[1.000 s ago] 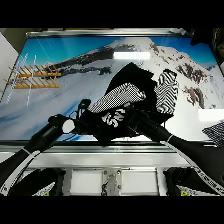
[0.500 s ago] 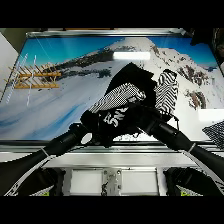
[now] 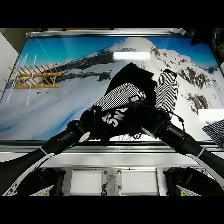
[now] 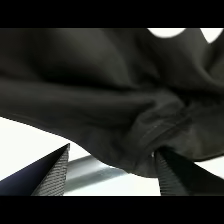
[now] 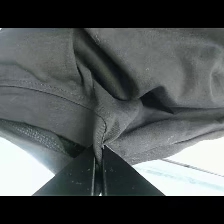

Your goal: Fold the clothes and pants, and hang the long-sleeved shirts on hangers.

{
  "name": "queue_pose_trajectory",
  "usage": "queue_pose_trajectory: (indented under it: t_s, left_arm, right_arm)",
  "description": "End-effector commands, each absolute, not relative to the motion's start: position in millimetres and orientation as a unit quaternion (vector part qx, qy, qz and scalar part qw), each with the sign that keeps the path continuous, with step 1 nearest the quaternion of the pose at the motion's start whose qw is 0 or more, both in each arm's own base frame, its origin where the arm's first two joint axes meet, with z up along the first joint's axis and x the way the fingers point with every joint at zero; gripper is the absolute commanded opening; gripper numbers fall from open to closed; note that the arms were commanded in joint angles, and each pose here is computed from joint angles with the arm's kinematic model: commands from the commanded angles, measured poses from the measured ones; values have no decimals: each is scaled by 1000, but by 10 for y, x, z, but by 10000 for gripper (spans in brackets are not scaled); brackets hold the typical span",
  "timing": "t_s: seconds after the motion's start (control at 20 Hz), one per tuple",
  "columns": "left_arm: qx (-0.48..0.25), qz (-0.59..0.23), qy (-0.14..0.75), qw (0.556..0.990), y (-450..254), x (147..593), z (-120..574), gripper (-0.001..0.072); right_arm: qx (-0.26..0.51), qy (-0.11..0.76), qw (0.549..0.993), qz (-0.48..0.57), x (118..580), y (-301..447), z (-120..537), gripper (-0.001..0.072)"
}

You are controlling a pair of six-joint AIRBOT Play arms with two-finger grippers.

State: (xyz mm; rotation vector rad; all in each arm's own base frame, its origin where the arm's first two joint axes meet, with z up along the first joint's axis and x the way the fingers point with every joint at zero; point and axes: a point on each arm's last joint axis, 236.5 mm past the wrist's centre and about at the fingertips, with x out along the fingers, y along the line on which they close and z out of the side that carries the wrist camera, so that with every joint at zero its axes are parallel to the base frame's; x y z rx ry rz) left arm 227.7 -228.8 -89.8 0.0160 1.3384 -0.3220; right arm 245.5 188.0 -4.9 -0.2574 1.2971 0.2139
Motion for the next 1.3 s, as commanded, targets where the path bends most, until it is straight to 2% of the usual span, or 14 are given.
queue_pose_trajectory:
  t_s: [0.0,0.2,0.5,0.55,0.7,0.8,0.9,1.05,1.15,1.25]
  left_arm:
    - [-7,-144,616,775,-2279,2304,-852,541]
    - [2,-190,594,782,-2584,2199,-802,542]
    - [1,-144,625,767,-2384,2278,-1099,540]
    - [0,-137,629,765,-2347,2296,-1138,446]
    - [-16,-128,620,774,-2269,2416,-1055,36]
    - [-44,-126,593,794,-2190,2581,-795,17]
    - [-76,-129,551,821,-2079,2809,-239,17]
    - [-146,-185,412,880,-2093,3090,1292,17]
    - [-178,-254,283,908,-2153,2998,2540,16]
    - [-188,-310,174,916,-2169,2732,3531,16]
  right_arm:
    - [-114,602,784,100,2445,1895,-45,31]
    - [-114,602,784,100,2444,1894,-44,31]
    - [-107,607,780,104,2414,1923,-51,31]
    - [-105,609,779,105,2404,1932,-53,31]
    - [-106,608,779,105,2405,1931,-53,31]
    - [-118,605,780,108,2437,1895,-29,30]
    - [-147,600,778,114,2589,1731,183,30]
    - [-141,565,805,109,2950,1469,1020,30]
    - [-121,504,847,118,3128,1408,1825,30]
    - [-86,421,893,133,3170,1429,2653,30]
